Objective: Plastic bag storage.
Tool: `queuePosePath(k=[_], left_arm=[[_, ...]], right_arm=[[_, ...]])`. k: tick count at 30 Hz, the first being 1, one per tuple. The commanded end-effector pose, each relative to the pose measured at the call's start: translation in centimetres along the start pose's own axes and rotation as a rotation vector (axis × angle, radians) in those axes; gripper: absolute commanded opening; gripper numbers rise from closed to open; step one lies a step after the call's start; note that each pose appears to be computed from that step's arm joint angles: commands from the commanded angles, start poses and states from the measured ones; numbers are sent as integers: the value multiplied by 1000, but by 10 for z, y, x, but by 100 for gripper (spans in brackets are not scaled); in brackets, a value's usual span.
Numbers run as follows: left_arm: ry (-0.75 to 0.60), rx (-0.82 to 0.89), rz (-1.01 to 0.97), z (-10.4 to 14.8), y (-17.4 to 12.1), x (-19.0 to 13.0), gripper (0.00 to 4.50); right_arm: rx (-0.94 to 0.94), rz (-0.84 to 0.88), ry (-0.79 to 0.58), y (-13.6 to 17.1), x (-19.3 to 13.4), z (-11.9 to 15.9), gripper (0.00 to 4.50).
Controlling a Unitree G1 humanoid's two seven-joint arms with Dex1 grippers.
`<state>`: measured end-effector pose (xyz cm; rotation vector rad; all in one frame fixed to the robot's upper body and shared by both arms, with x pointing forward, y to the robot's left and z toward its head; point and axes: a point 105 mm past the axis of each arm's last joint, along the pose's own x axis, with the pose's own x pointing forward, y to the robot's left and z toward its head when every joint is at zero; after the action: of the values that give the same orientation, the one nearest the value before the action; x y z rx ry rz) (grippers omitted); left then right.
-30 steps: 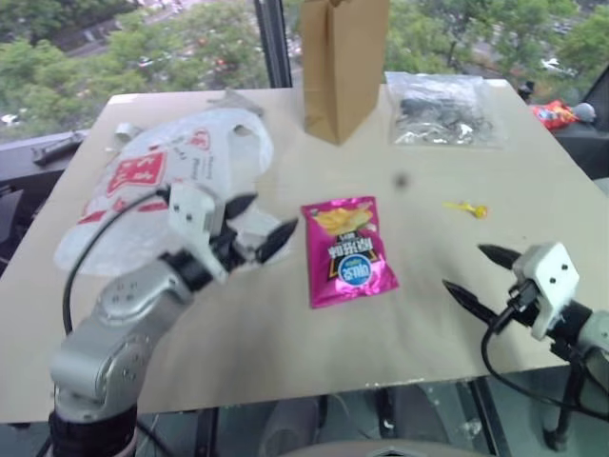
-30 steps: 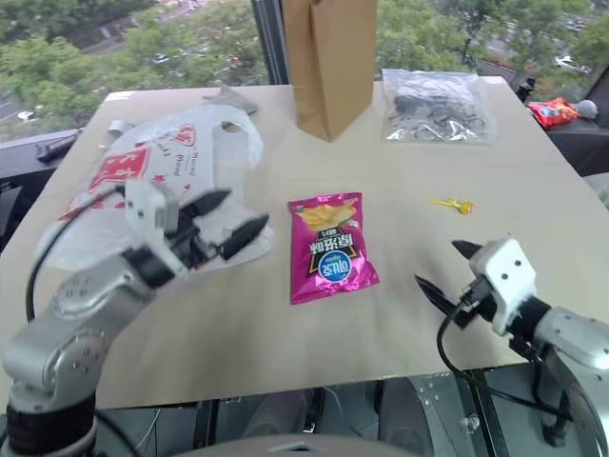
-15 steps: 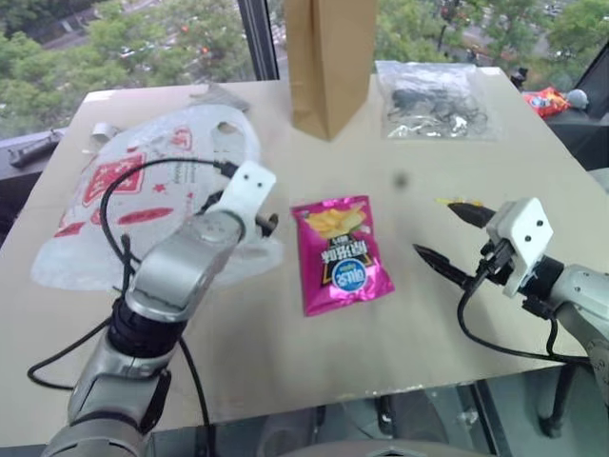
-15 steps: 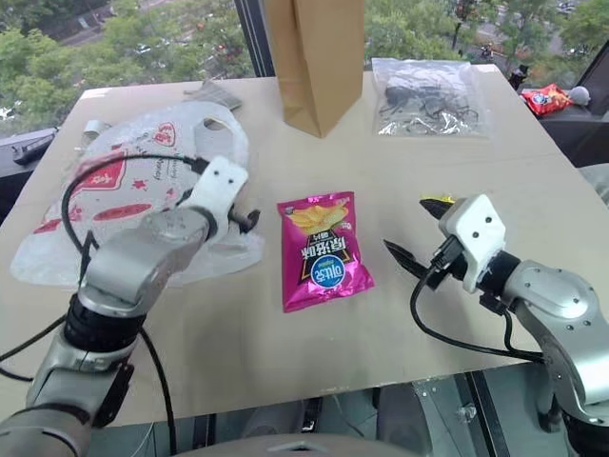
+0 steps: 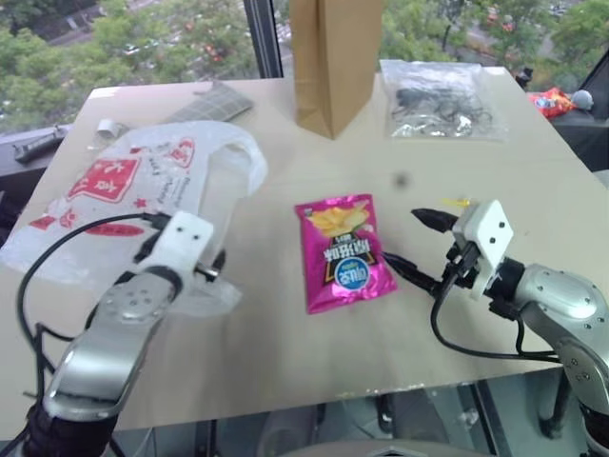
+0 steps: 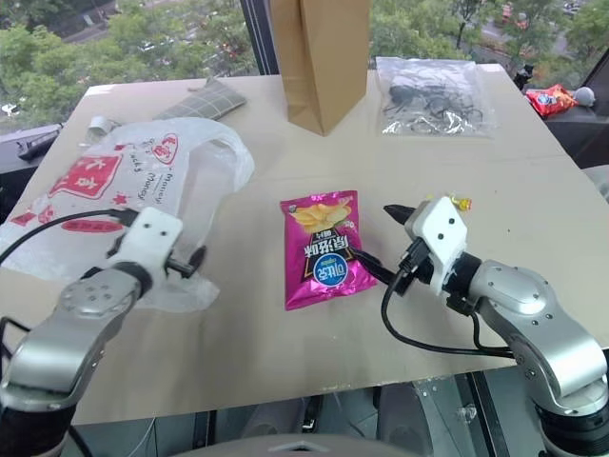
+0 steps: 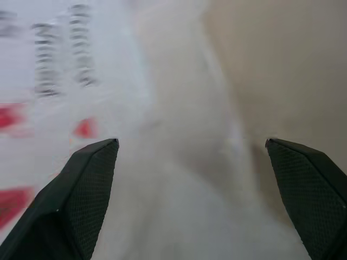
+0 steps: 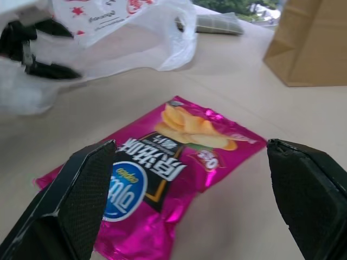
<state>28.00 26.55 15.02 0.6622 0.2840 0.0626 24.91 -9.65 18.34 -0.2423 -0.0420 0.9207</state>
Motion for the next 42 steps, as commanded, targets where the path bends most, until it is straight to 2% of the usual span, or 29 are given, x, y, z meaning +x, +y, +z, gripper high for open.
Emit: queuePosePath(k=[1,5,8,10,18,25,30,38,41,42], left_arm=[[-67,50,129,12,22,-7,448],[-20,67,159,2,28,-9,448],[-82,59,140,15,23,-13,448],[-170,37,87,29,13,-16,448],[-185,-77,38,29,2,-18,448],[-29,-16,152,8,18,2,448],[20,19,147,3,12,17,448],[35,100,144,8,2,43,448],[16,137,201,14,7,54,373],[15,150,221,14,10,57,324]], right_arm=[[-36,25,-52,5,-1,7,448],[-60,41,-68,11,-2,5,448],[-75,56,-94,18,-1,7,448],[-79,70,-119,22,0,11,448],[-102,111,-172,28,8,26,448],[-126,95,-178,20,15,30,448],[-139,86,-178,16,16,31,448],[-156,71,-171,13,17,30,448],[-161,69,-169,14,17,30,450],[-162,68,-169,14,17,30,450]])
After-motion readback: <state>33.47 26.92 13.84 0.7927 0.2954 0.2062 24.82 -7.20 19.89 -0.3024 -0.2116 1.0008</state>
